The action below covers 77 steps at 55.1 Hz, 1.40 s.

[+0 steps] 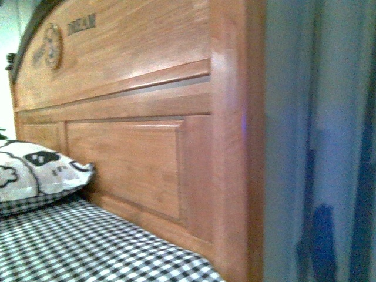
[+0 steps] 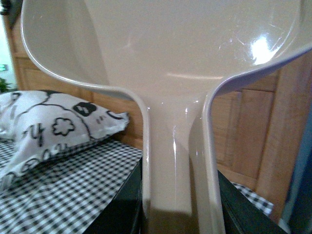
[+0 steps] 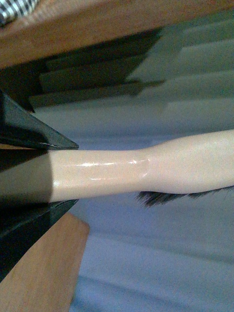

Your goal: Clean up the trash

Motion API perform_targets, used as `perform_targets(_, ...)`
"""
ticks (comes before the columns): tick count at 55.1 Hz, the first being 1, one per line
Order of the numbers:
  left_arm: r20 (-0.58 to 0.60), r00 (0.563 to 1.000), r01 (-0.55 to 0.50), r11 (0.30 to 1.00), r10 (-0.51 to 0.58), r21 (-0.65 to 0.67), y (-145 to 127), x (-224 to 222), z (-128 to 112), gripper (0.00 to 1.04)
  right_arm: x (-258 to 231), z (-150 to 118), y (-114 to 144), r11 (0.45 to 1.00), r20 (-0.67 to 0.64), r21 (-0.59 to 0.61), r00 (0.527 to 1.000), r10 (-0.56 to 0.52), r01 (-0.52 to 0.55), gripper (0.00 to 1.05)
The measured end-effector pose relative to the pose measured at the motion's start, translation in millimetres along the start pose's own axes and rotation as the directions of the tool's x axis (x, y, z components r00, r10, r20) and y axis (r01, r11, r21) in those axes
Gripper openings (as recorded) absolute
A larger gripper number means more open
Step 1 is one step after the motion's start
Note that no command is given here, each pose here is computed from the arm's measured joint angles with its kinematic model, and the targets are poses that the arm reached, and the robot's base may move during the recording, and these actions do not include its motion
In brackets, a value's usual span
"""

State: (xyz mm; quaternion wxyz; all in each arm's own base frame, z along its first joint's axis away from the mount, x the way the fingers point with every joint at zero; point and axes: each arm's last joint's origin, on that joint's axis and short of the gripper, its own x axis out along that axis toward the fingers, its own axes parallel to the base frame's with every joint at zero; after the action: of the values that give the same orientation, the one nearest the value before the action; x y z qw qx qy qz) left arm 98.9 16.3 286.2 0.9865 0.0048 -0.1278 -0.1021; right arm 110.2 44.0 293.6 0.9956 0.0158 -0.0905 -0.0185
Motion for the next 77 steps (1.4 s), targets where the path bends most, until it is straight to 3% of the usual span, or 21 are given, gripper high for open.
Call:
perform_targets(48,0.002,1.000,-0.016,1.000,0.016,-0.005,0.5,-0.2,-0.1,0.26,1.3,-2.0,1.6,1.000,-0.010,-0.009,1.000,0.014,-0.014,0.23)
perform_targets(52,-0.066,0.996,-0.058,0.998,0.057,-0.012,0.7,2.0,0.1,0.26,1.2,-1.7,0.6,1.000,-0.009,-0.008,1.000,-0.005,0.005,0.23)
perform_targets(57,-0.294,0.942,-0.175,0.984,0.161,-0.021,5.3,4.5,7.4,0.26,1.1,-1.6,0.6,1.000,-0.008,-0.008,1.000,-0.004,0.004,0.23)
perform_targets(61,-0.438,0.887,-0.169,0.985,0.144,-0.018,9.9,2.1,5.3,0.26,-0.2,-0.3,-0.3,1.000,0.000,-0.003,1.000,-0.005,0.005,0.23)
perform_targets(67,-0.573,0.819,-0.046,0.999,0.026,-0.020,17.1,-2.6,-0.7,0.26,-0.1,-0.1,0.0,1.000,0.001,-0.003,1.000,0.003,-0.003,0.23)
perform_targets(77,-0.674,0.733,0.131,0.991,-0.091,0.009,33.0,-8.4,-1.6,0.26,0.0,-0.3,-0.1,1.000,-0.001,-0.004,1.000,-0.005,0.005,0.23)
